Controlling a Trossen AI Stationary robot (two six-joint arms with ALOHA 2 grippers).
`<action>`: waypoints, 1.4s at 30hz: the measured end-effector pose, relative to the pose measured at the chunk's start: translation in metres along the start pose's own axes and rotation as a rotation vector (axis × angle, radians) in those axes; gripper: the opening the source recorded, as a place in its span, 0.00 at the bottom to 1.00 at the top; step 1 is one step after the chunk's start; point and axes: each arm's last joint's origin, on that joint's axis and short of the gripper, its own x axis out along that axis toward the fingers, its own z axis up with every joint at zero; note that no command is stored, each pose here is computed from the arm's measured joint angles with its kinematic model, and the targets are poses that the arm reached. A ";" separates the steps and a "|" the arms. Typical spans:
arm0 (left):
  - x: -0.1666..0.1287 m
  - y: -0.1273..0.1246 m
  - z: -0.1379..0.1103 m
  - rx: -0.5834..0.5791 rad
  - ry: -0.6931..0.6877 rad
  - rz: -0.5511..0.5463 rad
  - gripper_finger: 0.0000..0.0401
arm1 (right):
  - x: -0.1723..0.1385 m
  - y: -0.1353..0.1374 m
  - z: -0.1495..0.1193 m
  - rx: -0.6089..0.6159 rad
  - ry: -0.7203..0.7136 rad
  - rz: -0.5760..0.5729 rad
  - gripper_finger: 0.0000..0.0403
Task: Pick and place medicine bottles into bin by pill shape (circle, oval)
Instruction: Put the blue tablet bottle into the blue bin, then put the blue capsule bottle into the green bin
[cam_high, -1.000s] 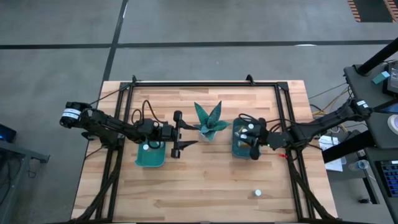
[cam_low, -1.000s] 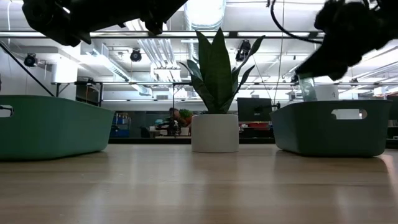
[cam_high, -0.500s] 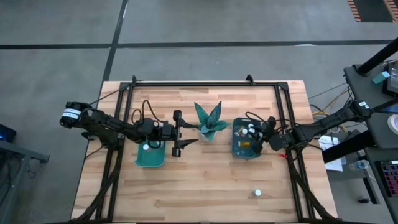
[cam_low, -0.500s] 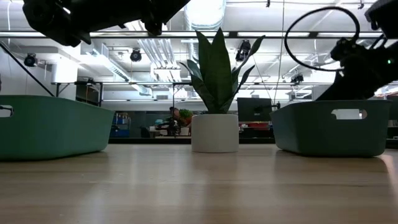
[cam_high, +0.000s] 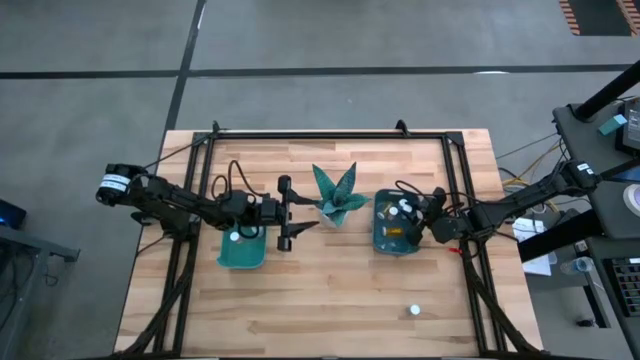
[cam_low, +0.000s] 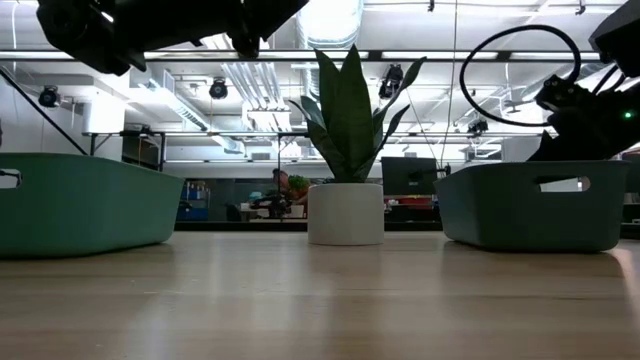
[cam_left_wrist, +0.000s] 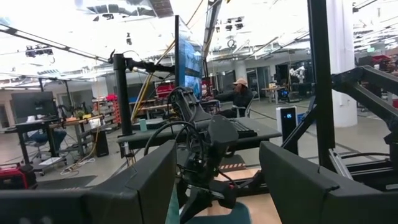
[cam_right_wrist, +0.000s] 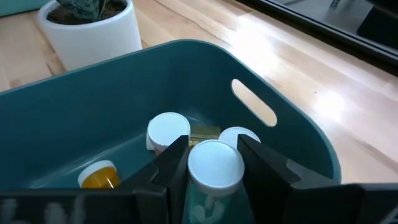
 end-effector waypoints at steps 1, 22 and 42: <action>0.000 0.000 0.000 0.000 0.000 0.000 0.53 | 0.000 0.000 0.000 0.007 0.000 0.000 0.32; 0.000 -0.001 0.000 -0.011 -0.001 -0.003 0.53 | -0.008 0.010 0.026 0.013 -0.010 0.057 0.48; 0.000 -0.003 0.001 -0.014 -0.003 -0.010 0.53 | -0.058 0.057 0.128 0.467 0.518 0.561 0.44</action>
